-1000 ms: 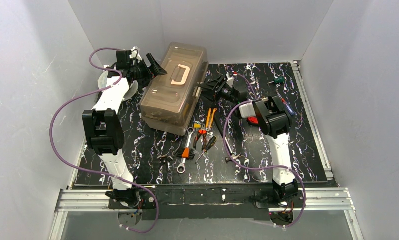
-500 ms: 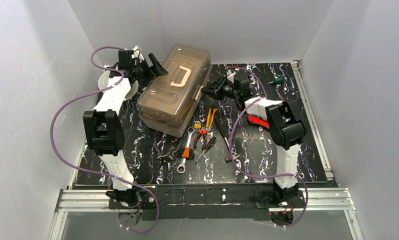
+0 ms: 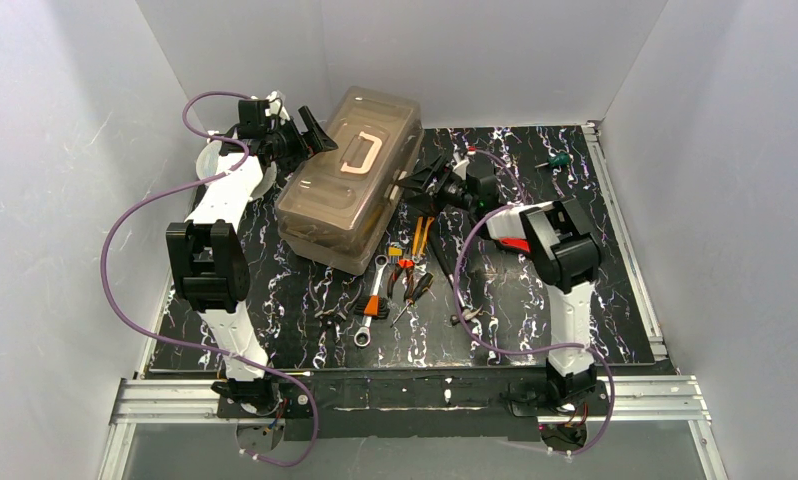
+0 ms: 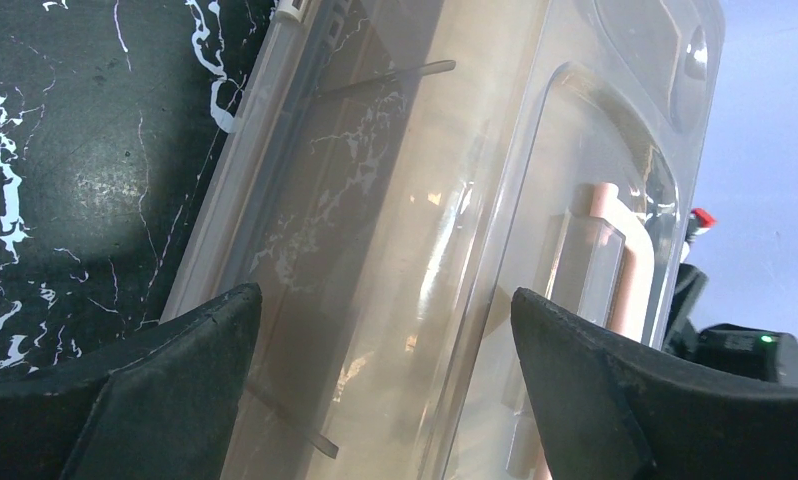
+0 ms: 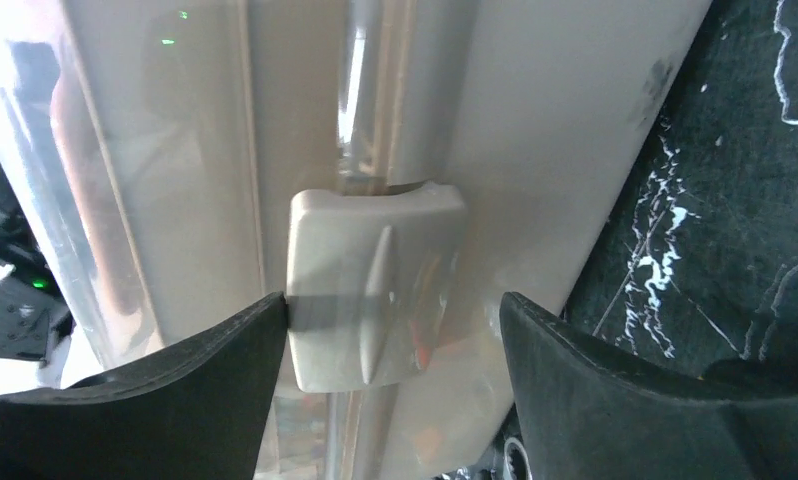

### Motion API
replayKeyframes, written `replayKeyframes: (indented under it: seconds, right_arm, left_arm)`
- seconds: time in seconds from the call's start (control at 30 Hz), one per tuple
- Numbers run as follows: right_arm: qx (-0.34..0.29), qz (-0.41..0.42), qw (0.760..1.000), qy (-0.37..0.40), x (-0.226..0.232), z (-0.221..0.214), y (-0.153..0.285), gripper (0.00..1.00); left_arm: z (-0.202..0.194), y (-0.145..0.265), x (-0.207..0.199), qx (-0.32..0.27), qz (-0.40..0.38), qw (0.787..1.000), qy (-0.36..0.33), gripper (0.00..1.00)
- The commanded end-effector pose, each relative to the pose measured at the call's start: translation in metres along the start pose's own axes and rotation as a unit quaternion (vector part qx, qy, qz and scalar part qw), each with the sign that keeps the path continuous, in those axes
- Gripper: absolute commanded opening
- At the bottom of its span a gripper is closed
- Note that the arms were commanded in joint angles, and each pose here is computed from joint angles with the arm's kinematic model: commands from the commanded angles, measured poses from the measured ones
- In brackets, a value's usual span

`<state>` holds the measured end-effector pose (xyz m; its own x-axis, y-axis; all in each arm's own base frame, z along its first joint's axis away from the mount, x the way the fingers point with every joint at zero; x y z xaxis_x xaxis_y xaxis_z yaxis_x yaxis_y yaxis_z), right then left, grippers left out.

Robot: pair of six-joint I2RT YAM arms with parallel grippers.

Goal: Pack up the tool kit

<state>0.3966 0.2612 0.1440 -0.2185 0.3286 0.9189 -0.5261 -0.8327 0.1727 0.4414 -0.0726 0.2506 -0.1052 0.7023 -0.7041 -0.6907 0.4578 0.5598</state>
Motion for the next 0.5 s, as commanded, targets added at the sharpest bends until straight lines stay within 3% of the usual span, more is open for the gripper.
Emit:
replayKeyframes:
  seconds: [0.0,0.47]
  right_arm:
    - [-0.012,0.096,0.995,0.005,0.01,0.006,-0.01,0.85]
    - [-0.028,0.204,0.978,-0.023,0.038,0.011,-0.021,0.85]
  left_arm:
    - [-0.014,0.012,-0.016,0.035,-0.011,0.999,-0.006,0.94]
    - [-0.021,0.001,-0.009,0.06,-0.025,0.998,0.005,0.93]
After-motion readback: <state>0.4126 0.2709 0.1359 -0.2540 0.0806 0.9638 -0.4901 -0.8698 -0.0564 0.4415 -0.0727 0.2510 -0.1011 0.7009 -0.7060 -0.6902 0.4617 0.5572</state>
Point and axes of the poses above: each gripper's point midway between its finger pads, its own y axis back along the fingers, its own x axis along the line the jaws close on, z = x × y, the point moved 9 cm from there along y, back along the fingers, and after that the axes turned 10 degrees about y, right-handed, at the moved point
